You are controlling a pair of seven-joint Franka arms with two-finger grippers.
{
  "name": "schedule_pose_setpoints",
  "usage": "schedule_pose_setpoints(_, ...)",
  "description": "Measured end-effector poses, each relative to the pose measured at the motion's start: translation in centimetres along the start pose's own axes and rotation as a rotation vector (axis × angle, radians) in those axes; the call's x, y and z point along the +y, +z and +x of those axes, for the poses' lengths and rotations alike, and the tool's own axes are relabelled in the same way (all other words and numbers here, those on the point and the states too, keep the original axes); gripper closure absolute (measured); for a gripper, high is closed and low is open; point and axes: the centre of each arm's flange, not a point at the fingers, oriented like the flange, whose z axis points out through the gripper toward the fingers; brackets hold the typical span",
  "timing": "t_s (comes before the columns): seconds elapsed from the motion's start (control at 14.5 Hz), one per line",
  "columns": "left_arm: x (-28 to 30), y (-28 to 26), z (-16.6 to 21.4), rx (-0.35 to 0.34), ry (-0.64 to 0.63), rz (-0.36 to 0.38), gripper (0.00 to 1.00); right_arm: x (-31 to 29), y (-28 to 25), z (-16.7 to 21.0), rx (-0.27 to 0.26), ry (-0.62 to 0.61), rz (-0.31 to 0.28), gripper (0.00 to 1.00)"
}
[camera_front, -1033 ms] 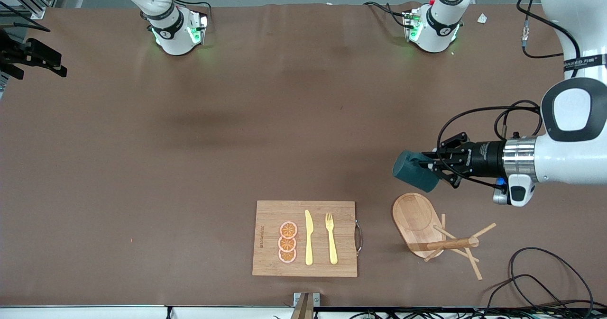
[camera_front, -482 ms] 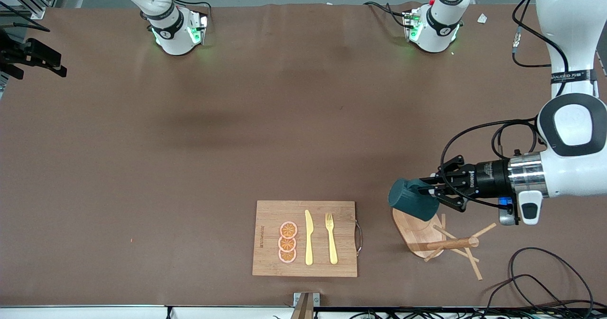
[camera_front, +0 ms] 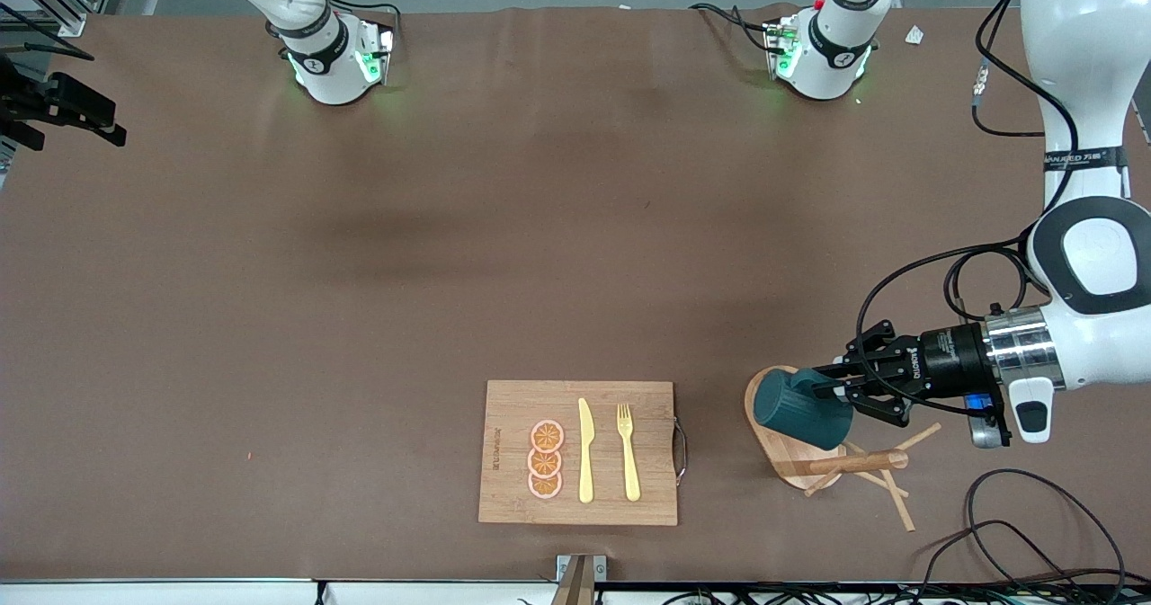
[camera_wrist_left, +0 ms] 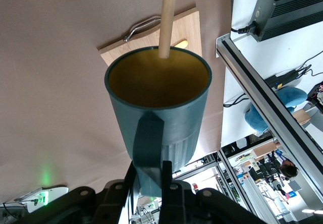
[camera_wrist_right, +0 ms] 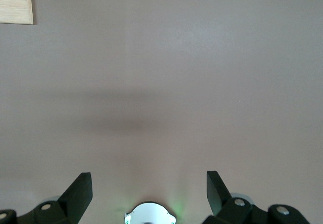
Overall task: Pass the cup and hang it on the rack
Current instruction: 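Slide the mug handle onto a rack peg with the left gripper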
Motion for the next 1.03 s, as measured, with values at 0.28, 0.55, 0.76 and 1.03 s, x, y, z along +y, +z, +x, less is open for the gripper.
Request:
schedule_pose_setpoints(0.28, -0.1, 0.0, 0.5, 0.003, -0.007, -0.004, 0.79, 0.1, 0.0, 0.0, 0.000, 0.002, 0.000, 0.00)
schedule_pose_setpoints(0.55, -0.6, -1.1, 2.9, 0.012, -0.033, -0.018, 0.79, 0.1, 0.0, 0.0, 0.000, 0.003, 0.001, 0.00)
schedule_pose_setpoints(0.76, -0.9, -0.9, 4.5, 0.007, -0.054, -0.040, 0.79, 0.1, 0.0, 0.0, 0.000, 0.003, 0.001, 0.00)
schedule_pose_setpoints(1.03, -1.2, -1.1, 6.2, -0.014, -0.079, -0.072, 0.79, 0.1, 0.0, 0.0, 0.000, 0.003, 0.001, 0.00)
